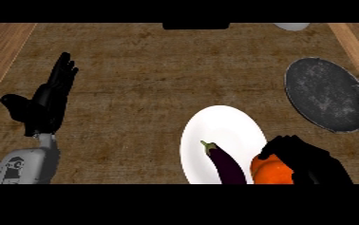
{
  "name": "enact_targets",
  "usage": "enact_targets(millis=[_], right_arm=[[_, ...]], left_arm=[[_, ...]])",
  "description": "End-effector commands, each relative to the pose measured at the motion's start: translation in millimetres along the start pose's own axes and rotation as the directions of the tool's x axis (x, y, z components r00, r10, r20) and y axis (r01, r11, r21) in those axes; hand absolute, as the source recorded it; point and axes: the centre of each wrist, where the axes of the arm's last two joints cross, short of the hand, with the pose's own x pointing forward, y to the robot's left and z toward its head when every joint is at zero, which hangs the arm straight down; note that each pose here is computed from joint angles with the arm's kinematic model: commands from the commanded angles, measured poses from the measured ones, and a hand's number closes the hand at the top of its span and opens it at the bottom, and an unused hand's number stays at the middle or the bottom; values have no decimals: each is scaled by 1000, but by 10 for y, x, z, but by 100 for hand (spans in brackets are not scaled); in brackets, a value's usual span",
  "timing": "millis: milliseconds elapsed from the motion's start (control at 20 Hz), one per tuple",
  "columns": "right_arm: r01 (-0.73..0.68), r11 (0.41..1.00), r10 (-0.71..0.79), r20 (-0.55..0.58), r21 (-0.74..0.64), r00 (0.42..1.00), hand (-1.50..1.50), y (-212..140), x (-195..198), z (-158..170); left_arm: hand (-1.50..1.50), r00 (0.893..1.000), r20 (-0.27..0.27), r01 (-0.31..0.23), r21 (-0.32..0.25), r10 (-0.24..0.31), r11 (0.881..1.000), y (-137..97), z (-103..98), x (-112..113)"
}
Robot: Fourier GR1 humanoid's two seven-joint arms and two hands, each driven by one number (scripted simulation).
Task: Pick the squash from the plate and place it in the pan
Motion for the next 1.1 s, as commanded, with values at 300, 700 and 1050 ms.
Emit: enact_targets(millis=[300,700,1050], right_arm=[[300,929,-328,-107,-219,939,150,-432,-674,-410],[132,952,-191,-198,-276,962,150,-669,-1800,-1051],[-72,961,-10,-294,-266,956,150,-286,-2567,-1215]], left_arm=[[0,1000,5,-14,-8,14,1000,-76,-67,-19],[0,1000,5,-10,-11,10,1000,-193,-187,5],[0,1000,19,-14,-58,15,998,-156,-81,-69]])
